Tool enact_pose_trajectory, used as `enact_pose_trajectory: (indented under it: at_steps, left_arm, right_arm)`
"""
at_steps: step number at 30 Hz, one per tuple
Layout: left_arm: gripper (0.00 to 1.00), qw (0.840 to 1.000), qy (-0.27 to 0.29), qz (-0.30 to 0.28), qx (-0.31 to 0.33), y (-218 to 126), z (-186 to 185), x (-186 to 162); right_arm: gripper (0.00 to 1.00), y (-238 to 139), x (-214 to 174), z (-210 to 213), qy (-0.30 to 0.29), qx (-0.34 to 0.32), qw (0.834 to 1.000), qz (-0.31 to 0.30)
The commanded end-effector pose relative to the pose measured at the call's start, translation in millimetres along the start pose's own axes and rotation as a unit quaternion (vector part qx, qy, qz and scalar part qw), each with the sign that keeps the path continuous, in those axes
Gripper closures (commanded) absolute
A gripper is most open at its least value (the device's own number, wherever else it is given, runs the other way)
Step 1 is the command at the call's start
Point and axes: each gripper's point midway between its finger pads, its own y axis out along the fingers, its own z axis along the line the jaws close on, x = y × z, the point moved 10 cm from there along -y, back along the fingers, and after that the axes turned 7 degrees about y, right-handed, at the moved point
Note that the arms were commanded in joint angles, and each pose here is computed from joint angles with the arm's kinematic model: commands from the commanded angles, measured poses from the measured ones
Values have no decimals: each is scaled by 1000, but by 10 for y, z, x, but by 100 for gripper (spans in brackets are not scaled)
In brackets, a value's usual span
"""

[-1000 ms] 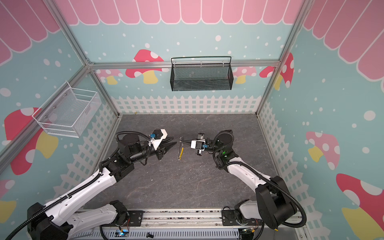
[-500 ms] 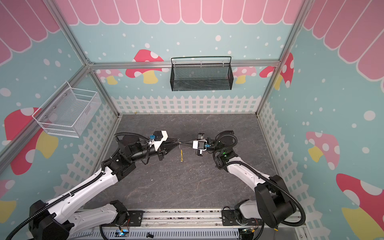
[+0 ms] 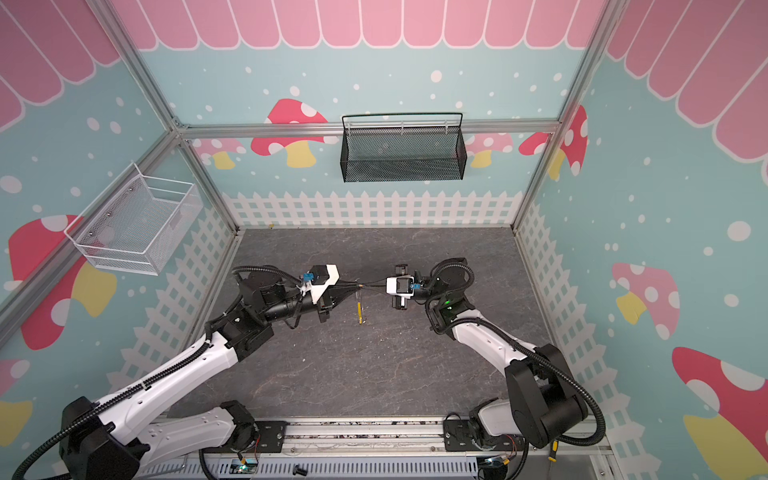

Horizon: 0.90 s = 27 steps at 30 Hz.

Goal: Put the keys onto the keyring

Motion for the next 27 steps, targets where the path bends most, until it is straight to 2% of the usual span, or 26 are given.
enact_pose_trajectory:
  at_steps: [1,5,10,11,13,16,23,27]
  left_arm:
    - [92,999,18,-4,-28,63,-54,71]
    - [99,999,21,-6,-28,61,-55,101]
    - [100,999,17,-1,-34,69,-62,134]
    - [99,999,17,1,-34,65,-65,139]
    - [85,999,21,4,-30,52,-72,145]
    - [78,998,49,22,-24,15,-81,146]
    - [73,992,93,85,-20,-106,-61,251]
    - [74,990,92,106,-31,-92,-33,291]
  right_arm:
    - [100,84,112,-9,-14,33,999,-21]
    - [100,93,91,-11,-6,39,999,-20]
    - [100,92,65,-11,-2,48,999,-19]
    - [100,92,65,-8,0,51,999,-20]
    - [100,94,61,-16,5,55,998,-20]
    - [100,93,52,-18,11,58,998,-19]
    - [100,87,43,-31,22,60,998,-17]
    - [100,90,48,-39,22,62,998,-17]
